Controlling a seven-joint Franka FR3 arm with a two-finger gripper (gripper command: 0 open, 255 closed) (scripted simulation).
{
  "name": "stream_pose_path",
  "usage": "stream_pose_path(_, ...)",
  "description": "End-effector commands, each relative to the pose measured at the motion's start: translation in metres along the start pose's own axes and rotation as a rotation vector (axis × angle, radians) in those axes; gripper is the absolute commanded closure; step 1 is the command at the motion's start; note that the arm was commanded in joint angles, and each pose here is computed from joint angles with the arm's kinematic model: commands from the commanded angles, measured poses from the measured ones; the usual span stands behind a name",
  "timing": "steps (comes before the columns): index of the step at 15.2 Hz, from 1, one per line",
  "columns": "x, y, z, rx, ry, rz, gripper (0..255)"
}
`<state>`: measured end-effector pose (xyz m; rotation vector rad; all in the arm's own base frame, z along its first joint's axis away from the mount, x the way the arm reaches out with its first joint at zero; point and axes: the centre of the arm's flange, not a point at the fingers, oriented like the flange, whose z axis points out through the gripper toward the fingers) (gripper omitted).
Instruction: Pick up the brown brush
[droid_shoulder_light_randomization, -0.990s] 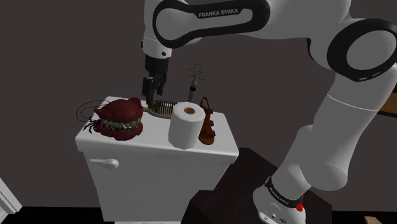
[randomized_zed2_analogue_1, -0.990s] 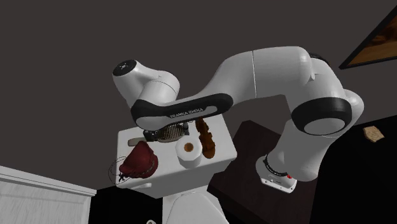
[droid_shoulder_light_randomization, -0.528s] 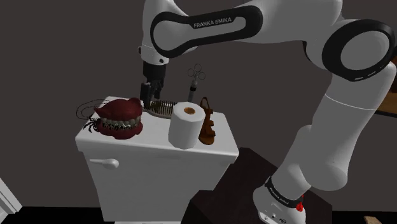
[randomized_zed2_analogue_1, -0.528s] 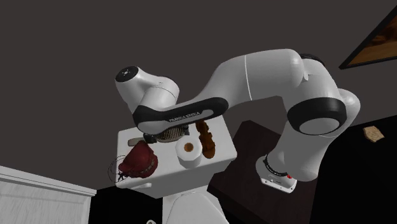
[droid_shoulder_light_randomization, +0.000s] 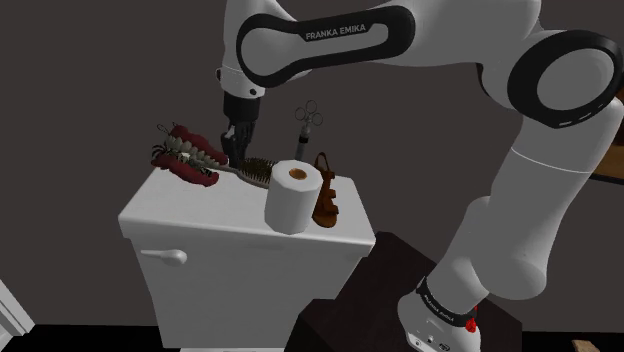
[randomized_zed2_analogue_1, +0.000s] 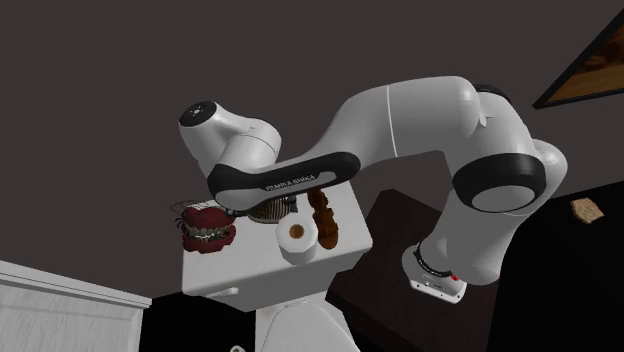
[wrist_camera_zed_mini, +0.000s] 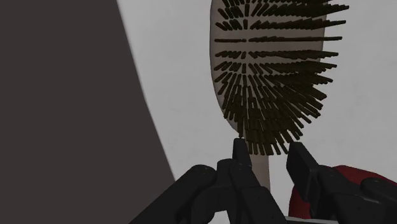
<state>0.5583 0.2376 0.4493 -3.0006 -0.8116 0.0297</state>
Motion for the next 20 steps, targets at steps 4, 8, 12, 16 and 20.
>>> stream_pose_path(4,-0.004,-0.001,0.019,0.011,-0.042,-0.008,255)
stream_pose_path(8,-0.004,-0.002,-0.002,0.011,-0.042,-0.008,255)
stream_pose_path(12,-0.004,-0.003,-0.023,0.011,-0.042,-0.008,255)
stream_pose_path(16,-0.004,-0.003,-0.044,0.011,-0.042,-0.008,255)
stream_pose_path(20,-0.005,-0.004,-0.056,0.011,-0.042,-0.008,255)
